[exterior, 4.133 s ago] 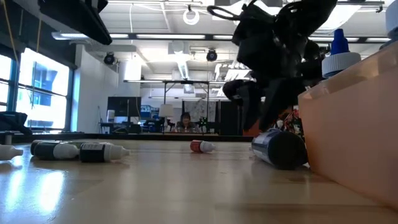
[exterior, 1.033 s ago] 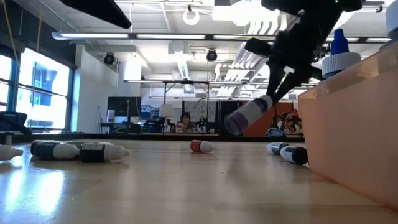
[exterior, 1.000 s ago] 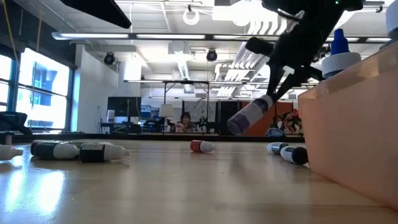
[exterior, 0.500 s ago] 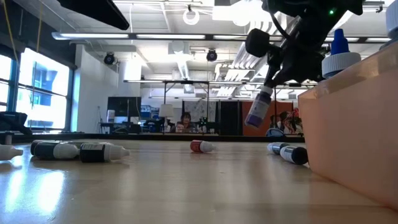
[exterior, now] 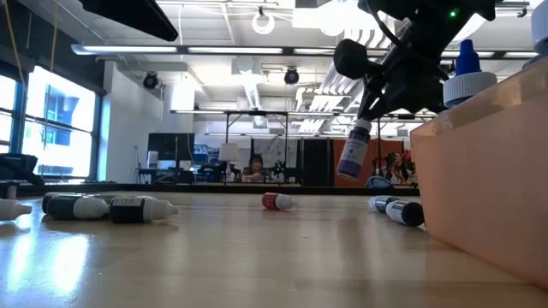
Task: Pick & Place food coloring
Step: Put the large purple food coloring bottle into the orange bin
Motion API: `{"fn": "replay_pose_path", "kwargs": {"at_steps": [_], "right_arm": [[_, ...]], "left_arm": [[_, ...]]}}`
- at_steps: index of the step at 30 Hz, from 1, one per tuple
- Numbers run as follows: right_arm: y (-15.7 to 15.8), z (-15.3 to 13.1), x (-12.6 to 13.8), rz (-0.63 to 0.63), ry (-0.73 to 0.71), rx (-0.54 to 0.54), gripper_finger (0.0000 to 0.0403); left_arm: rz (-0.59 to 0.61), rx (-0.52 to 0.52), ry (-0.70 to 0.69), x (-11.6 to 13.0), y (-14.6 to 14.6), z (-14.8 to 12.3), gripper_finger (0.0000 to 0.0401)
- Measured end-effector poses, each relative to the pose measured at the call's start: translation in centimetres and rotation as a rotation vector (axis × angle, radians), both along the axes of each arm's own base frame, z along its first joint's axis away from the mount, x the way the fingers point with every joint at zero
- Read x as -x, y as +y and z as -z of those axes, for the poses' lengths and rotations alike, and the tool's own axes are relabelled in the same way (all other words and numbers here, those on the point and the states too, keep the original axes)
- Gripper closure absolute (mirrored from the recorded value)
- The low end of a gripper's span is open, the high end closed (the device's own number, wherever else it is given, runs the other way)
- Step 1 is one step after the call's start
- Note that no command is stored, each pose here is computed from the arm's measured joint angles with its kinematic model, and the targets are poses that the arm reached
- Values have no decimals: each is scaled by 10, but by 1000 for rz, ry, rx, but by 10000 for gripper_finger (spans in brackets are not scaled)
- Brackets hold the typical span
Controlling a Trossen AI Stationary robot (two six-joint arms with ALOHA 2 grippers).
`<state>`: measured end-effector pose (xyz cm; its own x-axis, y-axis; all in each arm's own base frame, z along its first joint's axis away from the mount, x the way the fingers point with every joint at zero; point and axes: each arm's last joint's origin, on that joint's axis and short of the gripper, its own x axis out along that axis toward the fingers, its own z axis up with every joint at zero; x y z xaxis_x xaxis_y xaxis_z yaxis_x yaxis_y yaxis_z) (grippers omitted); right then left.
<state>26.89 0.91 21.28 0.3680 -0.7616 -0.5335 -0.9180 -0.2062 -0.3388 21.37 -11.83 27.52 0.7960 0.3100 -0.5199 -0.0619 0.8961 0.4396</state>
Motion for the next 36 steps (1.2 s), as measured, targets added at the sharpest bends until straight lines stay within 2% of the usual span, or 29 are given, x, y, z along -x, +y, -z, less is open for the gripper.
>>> {"fn": "replay_pose_path", "kwargs": {"at_steps": [3, 8, 12, 19, 29, 36], "right_arm": [[3, -2, -1, 4, -23, 29, 367], [7, 3, -2, -54, 15, -46, 373], [8, 19, -9, -66, 79, -45, 371], [13, 48, -21, -9, 136, 120, 374], [25, 46, -19, -32, 110, 137, 361], [30, 46, -18, -37, 85, 128, 373]], "left_arm": [[0, 0, 0, 0, 0, 0, 364], [-1, -1, 0, 0, 0, 0, 364], [-1, -1, 0, 0, 0, 0, 364], [0, -1, 0, 0, 0, 0, 364], [25, -63, 15, 0, 0, 0, 364], [26, -61, 15, 0, 0, 0, 364]]}}
